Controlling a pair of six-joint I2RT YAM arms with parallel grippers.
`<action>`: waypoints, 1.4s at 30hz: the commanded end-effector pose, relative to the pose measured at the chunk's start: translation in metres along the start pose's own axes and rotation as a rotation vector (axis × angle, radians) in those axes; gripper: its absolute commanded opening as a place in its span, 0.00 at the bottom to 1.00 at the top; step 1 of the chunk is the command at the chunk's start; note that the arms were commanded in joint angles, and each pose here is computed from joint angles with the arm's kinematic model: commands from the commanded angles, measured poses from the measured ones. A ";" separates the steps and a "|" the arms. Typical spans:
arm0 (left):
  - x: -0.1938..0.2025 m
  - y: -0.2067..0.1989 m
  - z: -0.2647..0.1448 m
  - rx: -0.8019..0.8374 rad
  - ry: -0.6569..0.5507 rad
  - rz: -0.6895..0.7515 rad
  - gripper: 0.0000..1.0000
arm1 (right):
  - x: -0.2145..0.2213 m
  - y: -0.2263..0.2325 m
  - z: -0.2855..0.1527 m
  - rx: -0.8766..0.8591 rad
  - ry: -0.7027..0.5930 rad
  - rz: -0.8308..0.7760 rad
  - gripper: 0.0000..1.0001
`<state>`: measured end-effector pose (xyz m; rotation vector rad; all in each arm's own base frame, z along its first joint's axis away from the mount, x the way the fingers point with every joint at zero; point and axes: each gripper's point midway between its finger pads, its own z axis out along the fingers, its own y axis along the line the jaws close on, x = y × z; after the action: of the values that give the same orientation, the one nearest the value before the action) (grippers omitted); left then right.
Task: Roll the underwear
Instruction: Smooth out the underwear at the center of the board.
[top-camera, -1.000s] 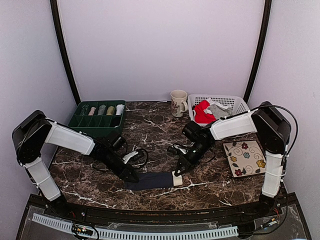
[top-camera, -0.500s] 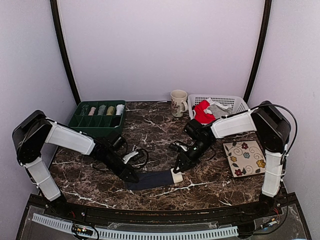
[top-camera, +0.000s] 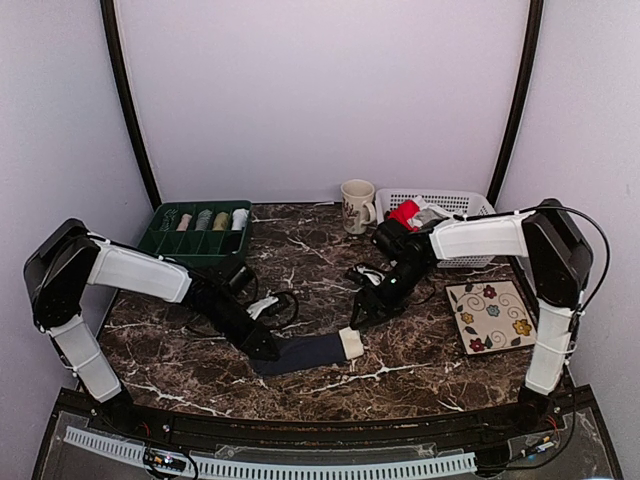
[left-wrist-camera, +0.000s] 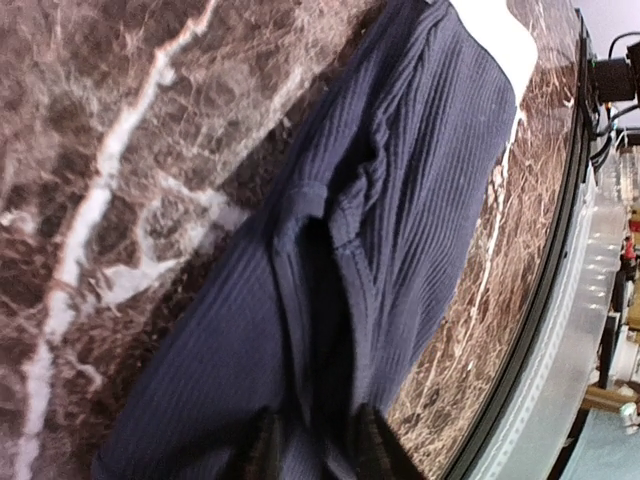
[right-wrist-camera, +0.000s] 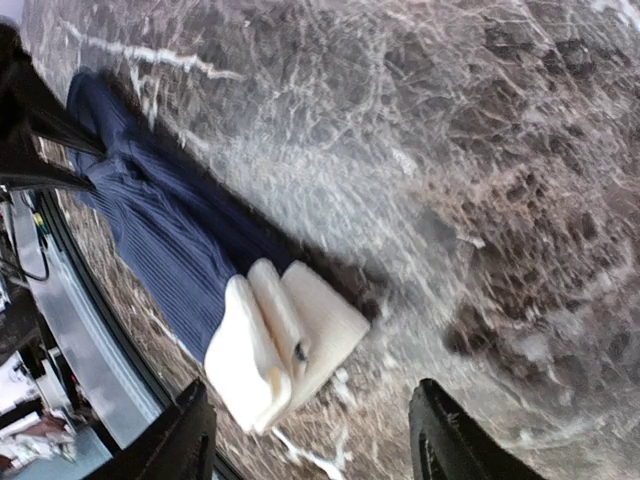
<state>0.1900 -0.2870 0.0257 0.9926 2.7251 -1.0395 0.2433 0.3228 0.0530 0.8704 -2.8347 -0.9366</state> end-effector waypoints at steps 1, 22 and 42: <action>-0.014 -0.004 -0.028 -0.085 -0.026 0.014 0.35 | -0.006 0.000 -0.029 0.068 -0.043 -0.006 0.67; -0.110 -0.056 -0.210 -0.400 -0.700 0.138 0.99 | -0.044 0.014 -0.129 0.157 -0.379 -0.121 1.00; -0.090 -0.122 -0.094 0.164 -0.498 -0.005 0.98 | -0.033 0.100 -0.155 -0.510 -0.505 -0.092 0.99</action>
<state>0.2252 -0.3207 0.2064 0.6575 2.2285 -1.1161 0.3013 0.3023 0.2718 0.7966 -3.0760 -1.9238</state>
